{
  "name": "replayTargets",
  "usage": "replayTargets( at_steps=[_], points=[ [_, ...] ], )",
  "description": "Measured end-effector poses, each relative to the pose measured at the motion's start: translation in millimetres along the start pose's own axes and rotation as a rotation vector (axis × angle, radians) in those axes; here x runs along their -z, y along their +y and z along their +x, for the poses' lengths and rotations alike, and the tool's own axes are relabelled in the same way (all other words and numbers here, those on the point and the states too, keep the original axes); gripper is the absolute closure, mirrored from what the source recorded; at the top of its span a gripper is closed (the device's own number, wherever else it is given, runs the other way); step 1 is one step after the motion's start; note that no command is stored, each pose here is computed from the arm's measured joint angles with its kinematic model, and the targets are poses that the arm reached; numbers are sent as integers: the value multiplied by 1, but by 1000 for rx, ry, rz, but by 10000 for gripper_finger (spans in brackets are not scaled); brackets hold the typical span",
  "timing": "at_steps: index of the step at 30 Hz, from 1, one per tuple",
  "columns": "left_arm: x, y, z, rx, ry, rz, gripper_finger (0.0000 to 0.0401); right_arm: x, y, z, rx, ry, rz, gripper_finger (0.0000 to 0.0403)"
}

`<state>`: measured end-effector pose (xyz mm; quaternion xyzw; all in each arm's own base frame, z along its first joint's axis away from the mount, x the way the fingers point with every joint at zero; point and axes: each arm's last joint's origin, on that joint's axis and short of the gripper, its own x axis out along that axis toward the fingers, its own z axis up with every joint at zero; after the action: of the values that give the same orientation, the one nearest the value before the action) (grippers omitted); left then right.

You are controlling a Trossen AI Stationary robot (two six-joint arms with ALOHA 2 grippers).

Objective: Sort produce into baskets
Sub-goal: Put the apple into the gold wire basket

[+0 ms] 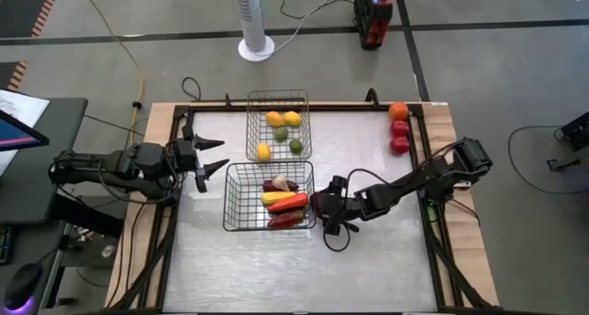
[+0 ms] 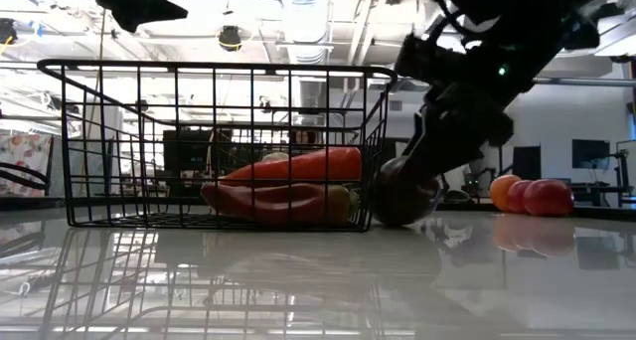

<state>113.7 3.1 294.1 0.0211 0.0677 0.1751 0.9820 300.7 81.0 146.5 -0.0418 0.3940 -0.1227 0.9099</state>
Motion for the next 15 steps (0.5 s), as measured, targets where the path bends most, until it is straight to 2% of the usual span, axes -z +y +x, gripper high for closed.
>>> replayTargets(
  at_steps=[10,15],
  points=[
    [0,0,0,0,-1,-1,152,14,5,17,36,68,-40,17],
    [0,0,0,0,-1,-1,152,14,1,10,40,86,-52,46]
  ],
)
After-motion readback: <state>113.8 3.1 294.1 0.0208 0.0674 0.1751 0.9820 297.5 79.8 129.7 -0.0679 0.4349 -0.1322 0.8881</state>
